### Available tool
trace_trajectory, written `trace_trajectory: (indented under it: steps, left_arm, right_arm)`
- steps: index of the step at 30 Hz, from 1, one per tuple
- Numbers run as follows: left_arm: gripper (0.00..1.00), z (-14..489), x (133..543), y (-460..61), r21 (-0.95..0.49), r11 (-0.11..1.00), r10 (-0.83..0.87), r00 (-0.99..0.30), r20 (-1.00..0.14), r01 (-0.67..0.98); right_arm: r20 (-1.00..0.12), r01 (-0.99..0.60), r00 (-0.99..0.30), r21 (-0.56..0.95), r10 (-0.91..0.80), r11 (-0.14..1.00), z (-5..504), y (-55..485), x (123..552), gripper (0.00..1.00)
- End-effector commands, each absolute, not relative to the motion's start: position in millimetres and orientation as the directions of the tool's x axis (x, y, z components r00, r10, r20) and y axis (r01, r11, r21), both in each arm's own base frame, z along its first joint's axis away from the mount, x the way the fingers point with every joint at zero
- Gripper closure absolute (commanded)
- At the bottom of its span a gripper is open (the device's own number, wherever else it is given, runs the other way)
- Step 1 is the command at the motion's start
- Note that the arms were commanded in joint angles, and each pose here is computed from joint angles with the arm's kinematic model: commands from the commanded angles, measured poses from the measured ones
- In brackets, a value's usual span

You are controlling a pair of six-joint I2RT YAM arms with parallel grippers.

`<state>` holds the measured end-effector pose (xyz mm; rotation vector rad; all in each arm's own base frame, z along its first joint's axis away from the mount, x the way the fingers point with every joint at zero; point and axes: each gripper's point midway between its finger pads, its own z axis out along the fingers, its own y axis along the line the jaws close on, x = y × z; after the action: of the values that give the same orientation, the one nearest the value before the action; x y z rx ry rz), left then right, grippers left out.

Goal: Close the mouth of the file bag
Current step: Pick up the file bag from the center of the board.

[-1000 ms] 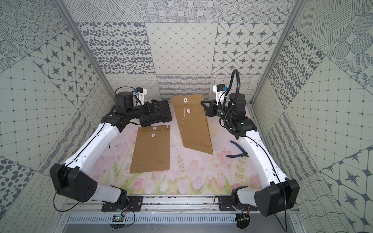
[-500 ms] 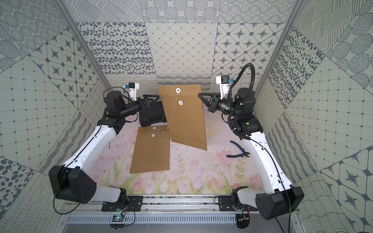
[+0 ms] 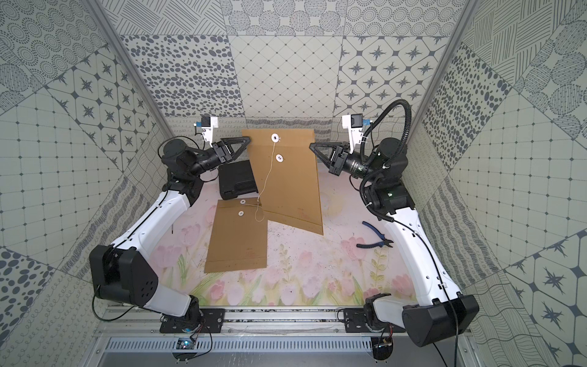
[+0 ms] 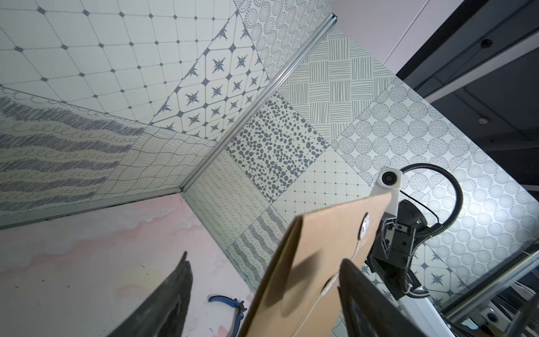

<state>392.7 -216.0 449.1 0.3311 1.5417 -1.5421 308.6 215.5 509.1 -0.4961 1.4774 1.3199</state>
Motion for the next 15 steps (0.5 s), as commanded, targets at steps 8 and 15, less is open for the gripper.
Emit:
trace_trajectory:
  steps: [8, 15]
  left_arm:
    - [0.75, 500, 338, -227, -0.494, 0.015, -0.348, -0.459, -0.818, 0.869]
    - [1.0, 516, 335, -222, -0.491, 0.047, -0.379, -0.44, -0.814, 0.87]
  right_arm:
    - [-0.836, -0.807, -0.401, 0.515, 0.374, 0.287, 508, 198, 331, 1.0]
    - [-0.816, -0.758, -0.428, 0.558, 0.388, 0.337, 482, 175, 339, 0.54]
